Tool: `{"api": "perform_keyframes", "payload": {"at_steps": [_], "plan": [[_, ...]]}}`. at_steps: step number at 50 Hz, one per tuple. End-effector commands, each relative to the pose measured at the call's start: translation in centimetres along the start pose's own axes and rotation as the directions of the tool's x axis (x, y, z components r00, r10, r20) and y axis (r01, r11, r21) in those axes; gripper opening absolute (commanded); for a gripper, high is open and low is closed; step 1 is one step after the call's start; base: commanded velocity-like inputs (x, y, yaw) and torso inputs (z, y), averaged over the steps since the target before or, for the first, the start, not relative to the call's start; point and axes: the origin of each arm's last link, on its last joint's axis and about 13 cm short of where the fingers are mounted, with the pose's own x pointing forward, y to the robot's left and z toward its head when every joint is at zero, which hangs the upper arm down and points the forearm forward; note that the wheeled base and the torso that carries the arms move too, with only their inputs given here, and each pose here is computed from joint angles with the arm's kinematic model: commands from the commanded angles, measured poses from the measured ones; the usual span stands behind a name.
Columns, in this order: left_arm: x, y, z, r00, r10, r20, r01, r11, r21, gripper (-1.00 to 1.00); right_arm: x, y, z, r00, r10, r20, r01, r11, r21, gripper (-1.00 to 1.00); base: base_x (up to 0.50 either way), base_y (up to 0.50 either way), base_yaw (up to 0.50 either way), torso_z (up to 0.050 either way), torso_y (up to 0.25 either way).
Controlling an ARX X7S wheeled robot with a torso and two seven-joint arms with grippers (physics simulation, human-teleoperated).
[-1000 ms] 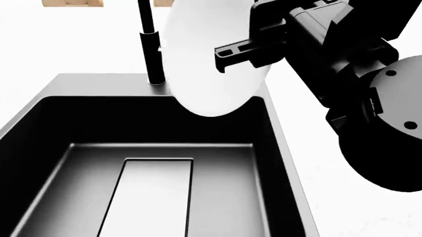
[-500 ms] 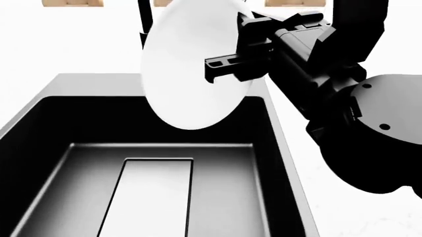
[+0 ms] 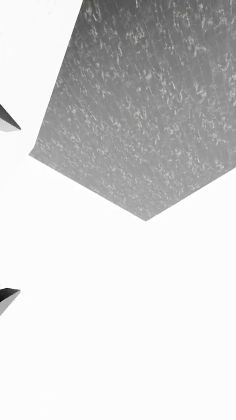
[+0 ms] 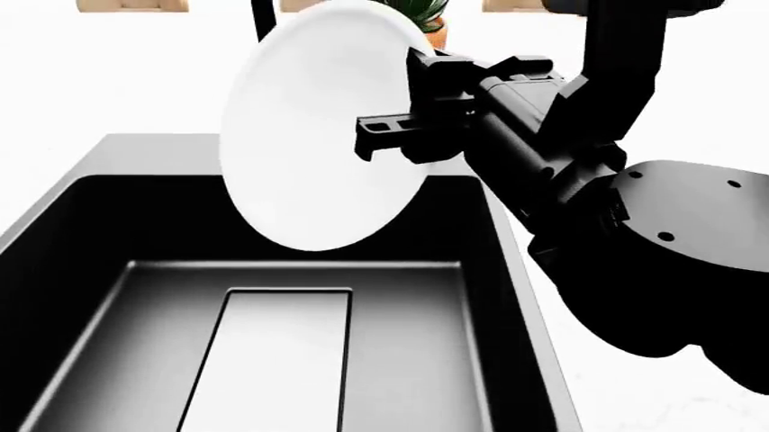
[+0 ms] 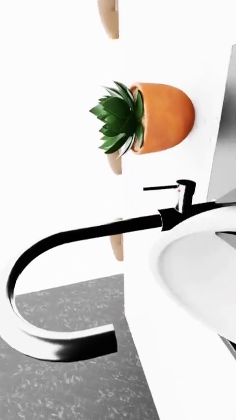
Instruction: Move the fresh-baked cupcake off the tray onto the counter, and place the bowl used for mixing into the sink.
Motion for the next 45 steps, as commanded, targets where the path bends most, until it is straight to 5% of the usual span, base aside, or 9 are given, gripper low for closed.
{"api": "perform_keyframes", "payload": {"at_steps": [1,45], "plan": [[0.0,0.0,-0.1,1.000,0.002,0.000,-0.002,1.000,-0.001,1.00,0.5,0.1,-0.4,0.999,0.028,0.017,-0.029,0.997,0.070,-1.00,0.00,0.00,0.00,0.000,0.000],[-0.1,0.2,0.0,1.000,0.008,0.001,-0.008,1.000,-0.001,1.00,4.2,0.8,-2.6,0.999,0.037,-0.024,-0.033,0.984,0.172,-1.00,0.00,0.00,0.00,0.000,0.000]]}}
